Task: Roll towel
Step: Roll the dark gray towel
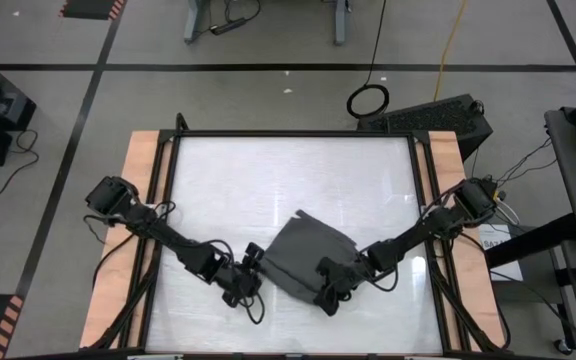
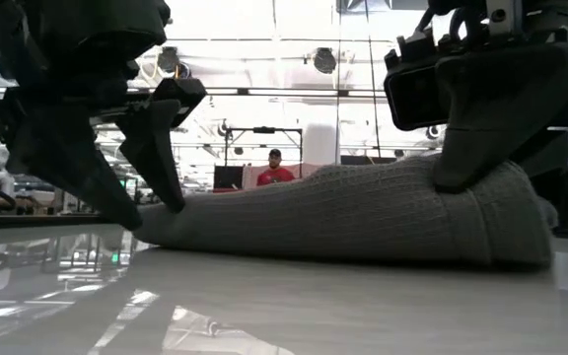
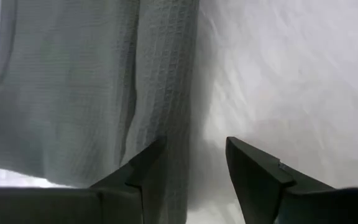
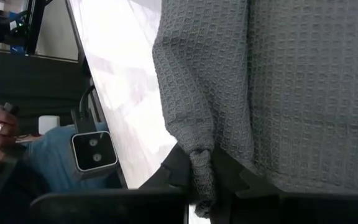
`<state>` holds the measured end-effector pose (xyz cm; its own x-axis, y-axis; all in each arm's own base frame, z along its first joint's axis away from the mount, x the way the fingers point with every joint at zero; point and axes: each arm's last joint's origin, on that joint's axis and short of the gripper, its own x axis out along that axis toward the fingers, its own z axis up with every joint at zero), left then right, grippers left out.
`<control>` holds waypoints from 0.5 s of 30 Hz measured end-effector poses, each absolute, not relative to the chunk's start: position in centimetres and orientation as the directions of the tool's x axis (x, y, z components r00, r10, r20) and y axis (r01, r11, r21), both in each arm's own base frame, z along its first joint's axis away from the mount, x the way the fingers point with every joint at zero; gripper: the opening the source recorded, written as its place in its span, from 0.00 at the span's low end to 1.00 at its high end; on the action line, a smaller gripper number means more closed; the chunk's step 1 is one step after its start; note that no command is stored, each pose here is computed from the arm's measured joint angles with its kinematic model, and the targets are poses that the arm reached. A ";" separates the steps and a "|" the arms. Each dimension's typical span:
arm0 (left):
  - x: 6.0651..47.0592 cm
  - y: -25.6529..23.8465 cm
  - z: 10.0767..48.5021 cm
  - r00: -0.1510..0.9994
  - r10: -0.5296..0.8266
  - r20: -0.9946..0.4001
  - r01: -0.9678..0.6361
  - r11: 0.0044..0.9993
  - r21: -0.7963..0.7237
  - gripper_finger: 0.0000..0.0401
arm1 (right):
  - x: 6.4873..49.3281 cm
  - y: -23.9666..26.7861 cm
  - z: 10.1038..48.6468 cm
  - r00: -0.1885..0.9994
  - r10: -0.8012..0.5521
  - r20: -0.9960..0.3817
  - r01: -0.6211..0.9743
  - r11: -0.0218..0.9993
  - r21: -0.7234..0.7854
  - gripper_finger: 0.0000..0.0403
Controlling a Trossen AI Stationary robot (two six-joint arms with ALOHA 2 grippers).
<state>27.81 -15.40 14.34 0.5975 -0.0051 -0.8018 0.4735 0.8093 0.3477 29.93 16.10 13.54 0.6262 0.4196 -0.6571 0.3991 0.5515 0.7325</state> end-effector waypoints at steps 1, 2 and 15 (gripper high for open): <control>27.8 -15.4 14.4 0.602 0.002 -0.799 0.475 0.803 0.360 0.42 | 29.9 16.2 13.5 0.625 0.421 -0.657 0.398 0.553 0.732 0.03; 27.9 -15.4 14.4 0.606 0.004 -0.795 0.478 0.797 0.369 0.42 | 29.8 16.3 13.5 0.624 0.422 -0.657 0.396 0.554 0.732 0.03; 28.5 -15.4 15.1 0.663 -0.016 -0.748 0.483 0.773 0.412 0.42 | 29.8 16.7 13.7 0.640 0.416 -0.646 0.388 0.551 0.739 0.03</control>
